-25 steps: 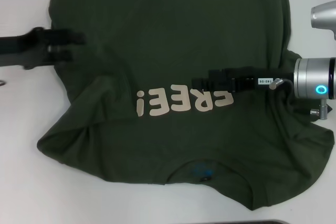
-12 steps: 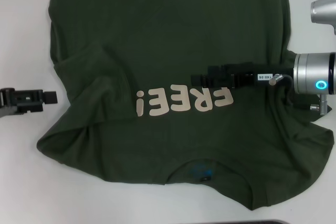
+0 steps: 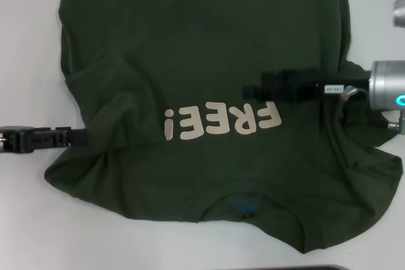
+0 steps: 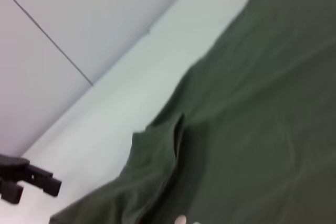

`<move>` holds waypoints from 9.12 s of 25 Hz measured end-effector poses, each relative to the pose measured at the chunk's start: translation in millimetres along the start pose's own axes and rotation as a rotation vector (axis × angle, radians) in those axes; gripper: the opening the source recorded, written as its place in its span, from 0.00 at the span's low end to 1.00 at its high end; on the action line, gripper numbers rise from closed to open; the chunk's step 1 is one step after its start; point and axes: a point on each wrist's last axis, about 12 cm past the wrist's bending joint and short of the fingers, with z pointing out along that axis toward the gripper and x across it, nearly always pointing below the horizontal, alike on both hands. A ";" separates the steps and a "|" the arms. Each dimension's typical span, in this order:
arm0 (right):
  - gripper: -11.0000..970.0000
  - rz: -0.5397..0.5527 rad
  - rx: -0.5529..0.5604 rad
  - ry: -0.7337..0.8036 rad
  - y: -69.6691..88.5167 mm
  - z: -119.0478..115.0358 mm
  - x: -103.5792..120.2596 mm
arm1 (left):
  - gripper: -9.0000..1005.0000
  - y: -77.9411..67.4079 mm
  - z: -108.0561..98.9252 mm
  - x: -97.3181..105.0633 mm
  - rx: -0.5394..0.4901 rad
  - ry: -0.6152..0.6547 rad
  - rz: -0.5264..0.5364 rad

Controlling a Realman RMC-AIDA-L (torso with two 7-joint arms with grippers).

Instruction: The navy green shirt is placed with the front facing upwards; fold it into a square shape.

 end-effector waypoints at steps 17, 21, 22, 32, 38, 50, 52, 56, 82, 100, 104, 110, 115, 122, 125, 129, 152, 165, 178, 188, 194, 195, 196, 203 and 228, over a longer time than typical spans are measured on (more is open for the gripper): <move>0.93 0.243 0.182 0.220 -20.5 -71.3 -40.9 | 0.72 -16.9 0.3 27.4 0.169 0.008 0.202; 0.93 0.279 0.188 0.294 -18.5 -78.4 -45.9 | 0.72 -22.7 2.8 45.6 0.223 -0.001 0.308; 0.93 0.290 0.186 0.308 -17.9 -79.7 -46.1 | 0.72 -23.4 4.7 49.5 0.229 -0.003 0.326; 0.93 0.339 0.166 0.398 -8.0 -104.5 -46.7 | 0.72 -27.5 18.0 74.6 0.250 -0.068 0.455; 0.93 0.397 0.254 0.425 -12.6 -129.0 -42.1 | 0.72 -28.0 24.4 66.6 0.264 -0.071 0.465; 0.93 0.405 0.304 0.437 -18.5 -121.8 -40.0 | 0.72 -28.7 29.9 57.9 0.267 -0.072 0.470; 0.93 0.400 0.304 0.435 -18.4 -119.2 -42.7 | 0.72 -28.3 30.3 57.3 0.262 -0.072 0.471; 0.93 0.393 0.312 0.426 -19.0 -113.6 -46.8 | 0.72 -27.0 31.2 56.8 0.249 -0.075 0.471; 0.93 0.333 0.328 0.456 -18.7 -97.1 -58.2 | 0.72 -25.1 29.4 57.4 0.228 -0.098 0.462; 0.93 0.126 0.317 0.593 -9.6 -71.2 -71.0 | 0.72 -24.0 28.4 59.0 0.222 -0.112 0.450; 0.93 0.071 0.329 0.640 -6.3 -65.9 -73.9 | 0.72 -23.4 27.3 58.8 0.216 -0.120 0.448; 0.93 0.059 0.371 0.677 -8.0 -67.1 -76.4 | 0.72 -23.8 27.9 59.6 0.218 -0.121 0.445; 0.93 0.059 0.377 0.664 -8.5 -64.7 -76.2 | 0.72 -24.0 28.1 59.1 0.219 -0.121 0.447; 0.92 0.072 0.373 0.642 -9.0 -65.4 -74.9 | 0.72 -24.2 28.8 57.8 0.222 -0.120 0.449; 0.92 0.073 0.366 0.644 -8.2 -65.2 -74.1 | 0.72 -24.2 28.9 57.8 0.223 -0.120 0.449; 0.92 0.070 0.353 0.645 -6.3 -61.7 -73.4 | 0.72 -24.2 29.0 57.6 0.223 -0.120 0.449; 0.92 0.054 0.352 0.629 1.2 -64.1 -82.2 | 0.72 -23.8 29.1 56.9 0.218 -0.122 0.449; 0.92 -0.046 0.347 0.691 8.8 -48.8 -88.7 | 0.72 -24.1 31.1 60.1 0.228 -0.125 0.435; 0.92 -0.127 0.409 0.775 10.9 -46.6 -91.6 | 0.72 -23.4 30.6 61.6 0.229 -0.126 0.428; 0.92 -0.147 0.385 0.762 13.2 -39.7 -89.3 | 0.72 -23.9 31.7 61.7 0.231 -0.127 0.427; 0.92 -0.143 0.360 0.773 17.2 -34.9 -85.2 | 0.72 -23.6 30.9 61.8 0.229 -0.127 0.427; 0.92 -0.140 0.357 0.775 17.7 -34.7 -84.7 | 0.72 -23.6 30.9 61.8 0.229 -0.127 0.427; 0.92 -0.138 0.354 0.778 18.1 -34.6 -84.2 | 0.72 -23.6 30.9 61.8 0.229 -0.128 0.427; 0.92 -0.125 0.364 0.775 17.3 -37.4 -82.8 | 0.72 -23.6 31.0 61.8 0.230 -0.128 0.427; 0.60 -0.020 0.423 0.714 10.6 -44.5 -84.6 | 0.72 -24.4 32.6 59.2 0.236 -0.127 0.434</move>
